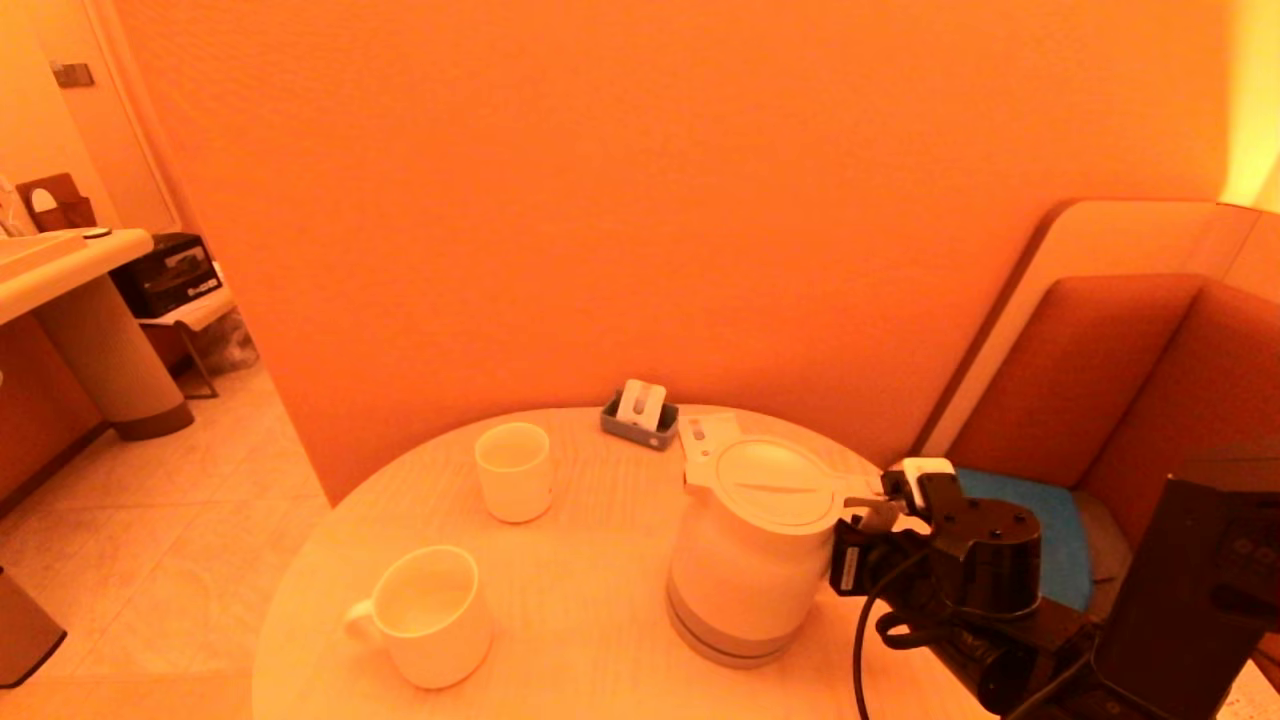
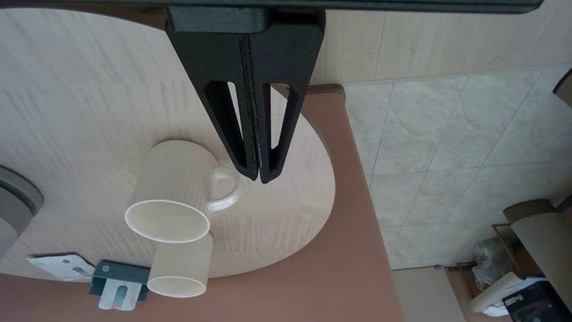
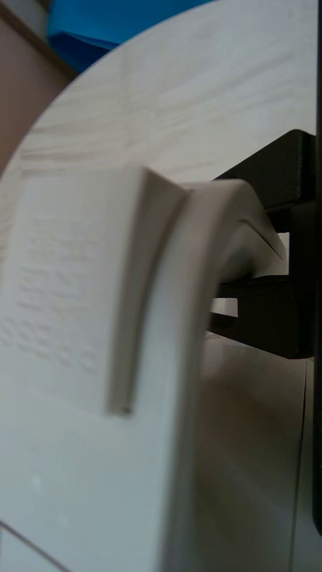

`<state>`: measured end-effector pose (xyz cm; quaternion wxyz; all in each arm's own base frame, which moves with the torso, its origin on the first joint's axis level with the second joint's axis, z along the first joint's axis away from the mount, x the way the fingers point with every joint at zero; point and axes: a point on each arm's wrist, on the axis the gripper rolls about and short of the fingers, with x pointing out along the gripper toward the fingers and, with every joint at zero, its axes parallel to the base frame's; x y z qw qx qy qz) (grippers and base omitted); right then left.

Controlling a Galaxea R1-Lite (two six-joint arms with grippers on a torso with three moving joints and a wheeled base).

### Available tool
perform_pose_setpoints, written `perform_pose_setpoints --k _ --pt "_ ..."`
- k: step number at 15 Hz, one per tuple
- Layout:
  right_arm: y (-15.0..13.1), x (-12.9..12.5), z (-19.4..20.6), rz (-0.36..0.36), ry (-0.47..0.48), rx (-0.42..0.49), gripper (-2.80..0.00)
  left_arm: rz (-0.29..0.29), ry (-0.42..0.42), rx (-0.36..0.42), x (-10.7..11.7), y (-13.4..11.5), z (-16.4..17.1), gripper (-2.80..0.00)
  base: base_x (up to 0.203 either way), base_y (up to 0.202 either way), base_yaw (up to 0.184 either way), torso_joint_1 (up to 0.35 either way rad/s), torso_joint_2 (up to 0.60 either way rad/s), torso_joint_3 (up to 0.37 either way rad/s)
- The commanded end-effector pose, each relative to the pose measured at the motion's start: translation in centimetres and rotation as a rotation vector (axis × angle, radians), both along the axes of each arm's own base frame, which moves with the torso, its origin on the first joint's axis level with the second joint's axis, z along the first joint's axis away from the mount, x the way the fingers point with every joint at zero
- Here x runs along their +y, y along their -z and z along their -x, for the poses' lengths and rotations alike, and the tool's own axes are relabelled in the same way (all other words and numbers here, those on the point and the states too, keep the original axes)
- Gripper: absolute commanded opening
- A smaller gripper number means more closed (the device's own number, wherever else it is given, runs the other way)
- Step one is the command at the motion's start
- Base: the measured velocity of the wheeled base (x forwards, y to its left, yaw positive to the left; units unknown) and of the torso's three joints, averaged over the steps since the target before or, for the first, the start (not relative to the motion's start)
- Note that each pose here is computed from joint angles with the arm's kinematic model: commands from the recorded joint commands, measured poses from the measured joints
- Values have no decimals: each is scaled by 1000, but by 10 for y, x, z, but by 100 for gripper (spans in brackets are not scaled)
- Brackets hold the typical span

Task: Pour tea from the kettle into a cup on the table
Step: Put down the kettle on the table

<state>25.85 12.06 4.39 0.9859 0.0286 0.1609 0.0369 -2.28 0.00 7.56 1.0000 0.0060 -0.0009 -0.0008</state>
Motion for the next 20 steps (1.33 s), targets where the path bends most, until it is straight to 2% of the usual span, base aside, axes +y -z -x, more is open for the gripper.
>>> perform_pose_setpoints --k 1,5,20 --pt "7 1 -1 35 -13 -5 -280 0 0 0 0 0 0 -280 0 0 0 0 0 0" --pt "-1 7 -8 81 -43 -57 -280 0 0 0 0 0 0 -280 0 0 0 0 0 0" --pt "-6 9 -5 75 -60 -71 -280 0 0 0 0 0 0 -280 0 0 0 0 0 0"
